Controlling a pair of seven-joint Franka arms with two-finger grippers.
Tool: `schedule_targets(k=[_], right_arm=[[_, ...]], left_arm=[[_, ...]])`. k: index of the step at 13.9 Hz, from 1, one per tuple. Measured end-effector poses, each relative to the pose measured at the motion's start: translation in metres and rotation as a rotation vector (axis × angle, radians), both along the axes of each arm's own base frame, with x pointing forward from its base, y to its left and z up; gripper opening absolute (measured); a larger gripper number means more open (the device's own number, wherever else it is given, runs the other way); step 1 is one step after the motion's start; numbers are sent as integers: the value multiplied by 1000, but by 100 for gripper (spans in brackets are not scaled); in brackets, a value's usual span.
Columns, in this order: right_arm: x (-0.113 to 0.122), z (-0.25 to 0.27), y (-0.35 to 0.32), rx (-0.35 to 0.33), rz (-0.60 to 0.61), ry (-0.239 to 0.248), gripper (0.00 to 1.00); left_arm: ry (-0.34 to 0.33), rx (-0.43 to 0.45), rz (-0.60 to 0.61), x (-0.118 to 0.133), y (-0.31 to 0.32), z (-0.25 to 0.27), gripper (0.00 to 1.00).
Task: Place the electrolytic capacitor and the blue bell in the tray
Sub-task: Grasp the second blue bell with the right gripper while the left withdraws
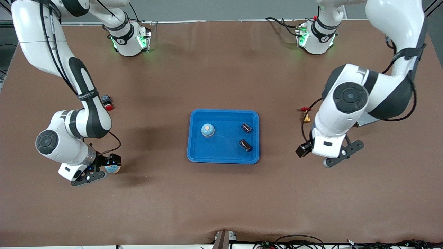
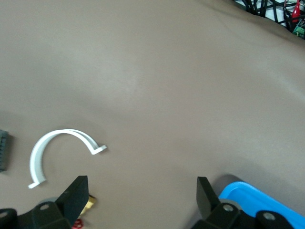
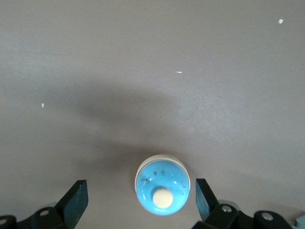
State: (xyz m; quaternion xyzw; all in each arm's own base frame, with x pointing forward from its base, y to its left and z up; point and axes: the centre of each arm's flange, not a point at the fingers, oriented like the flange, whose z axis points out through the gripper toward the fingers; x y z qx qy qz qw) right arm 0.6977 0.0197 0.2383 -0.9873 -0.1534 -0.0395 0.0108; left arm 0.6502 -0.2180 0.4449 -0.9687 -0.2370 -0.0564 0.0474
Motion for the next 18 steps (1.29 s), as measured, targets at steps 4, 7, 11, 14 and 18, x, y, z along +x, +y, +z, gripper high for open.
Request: schedule_targets(k=[4,7,11,14,18], right_arm=[[0,-17,-17,-2,3,-14,100],[2,-20,-16,0,2,-34,100],[1,-32,-22,25,-33,-30,100],[-1,-53,-28,26,-46,-28,100],[-4,-67,-31,33,-58,-15,100]], left_arm=[[33,29,-28,-2,39,25,100],[63,17,-92,-5,87,56,100],[106,34,-201,-28,142,110,100],[112,15,-257,-53,153,150,100],[122,5,-266,-81,151,184,100]])
